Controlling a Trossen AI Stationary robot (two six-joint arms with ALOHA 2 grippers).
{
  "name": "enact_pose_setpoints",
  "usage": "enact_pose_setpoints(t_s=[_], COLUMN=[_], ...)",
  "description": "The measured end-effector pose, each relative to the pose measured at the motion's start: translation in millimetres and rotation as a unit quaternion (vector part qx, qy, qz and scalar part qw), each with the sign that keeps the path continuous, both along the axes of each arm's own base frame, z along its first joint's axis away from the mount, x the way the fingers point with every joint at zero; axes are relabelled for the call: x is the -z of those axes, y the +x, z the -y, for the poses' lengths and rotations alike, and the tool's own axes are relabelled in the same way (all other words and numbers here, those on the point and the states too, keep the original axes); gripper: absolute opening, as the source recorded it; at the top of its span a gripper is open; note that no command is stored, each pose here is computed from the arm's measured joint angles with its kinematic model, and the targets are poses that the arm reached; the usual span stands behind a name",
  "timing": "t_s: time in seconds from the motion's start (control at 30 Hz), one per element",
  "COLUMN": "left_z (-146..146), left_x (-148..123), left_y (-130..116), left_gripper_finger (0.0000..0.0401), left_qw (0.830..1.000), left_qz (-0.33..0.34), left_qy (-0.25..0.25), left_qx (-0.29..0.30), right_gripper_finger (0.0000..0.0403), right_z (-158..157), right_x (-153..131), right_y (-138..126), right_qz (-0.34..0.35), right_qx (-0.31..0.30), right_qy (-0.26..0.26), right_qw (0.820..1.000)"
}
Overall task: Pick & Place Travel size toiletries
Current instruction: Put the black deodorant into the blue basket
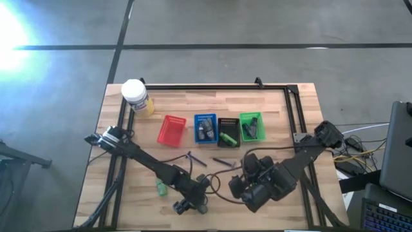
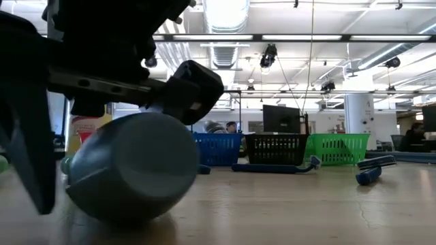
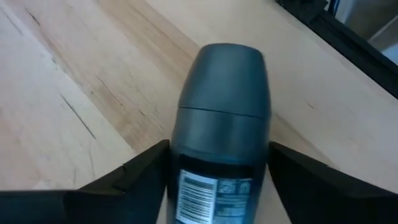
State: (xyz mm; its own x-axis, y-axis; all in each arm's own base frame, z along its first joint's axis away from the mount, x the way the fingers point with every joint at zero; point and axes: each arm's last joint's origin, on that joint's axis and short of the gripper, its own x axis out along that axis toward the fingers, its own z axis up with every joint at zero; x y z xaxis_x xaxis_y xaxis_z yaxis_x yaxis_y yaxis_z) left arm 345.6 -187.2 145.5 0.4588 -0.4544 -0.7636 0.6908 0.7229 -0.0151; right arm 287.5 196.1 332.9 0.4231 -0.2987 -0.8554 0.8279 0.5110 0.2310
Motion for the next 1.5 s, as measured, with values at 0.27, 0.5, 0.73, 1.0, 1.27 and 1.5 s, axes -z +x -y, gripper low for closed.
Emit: enact_pose_setpoints(t_s=[0.27,0.5,0.73,1.0,1.27,1.5], left_z=[-15,-52,-120,-190,-212,-211], left_x=[-17,-75,-99,-85,-71,-60], left_y=[-10,-25,-35,-23,-9,-5], left_gripper_finger=[0.0209,0.0209,0.0209,0.0209,0.0219,0.0272], left_qw=[0.992,0.908,0.594,0.47,0.434,0.441], left_qz=[-0.039,-0.03,0.004,0.019,0.017,0.002], left_qy=[0.035,-0.047,-0.237,-0.288,-0.323,-0.309], left_qx=[-0.112,-0.416,-0.769,-0.834,-0.841,-0.843], right_gripper_finger=[0.0364,0.0364,0.0364,0.0364,0.0364,0.0364], right_z=[-7,0,10,11,10,10], right_x=[-2,-20,-31,-32,-30,-29], right_y=[-14,-35,-41,-40,-40,-40], right_qz=[-0.008,0.038,0.076,0.082,0.082,0.082], right_qx=[0.01,0.048,0.052,0.047,0.048,0.05], right_qy=[-0.011,-0.039,-0.068,-0.081,-0.081,-0.082], right_qw=[1.0,0.997,0.993,0.992,0.992,0.992])
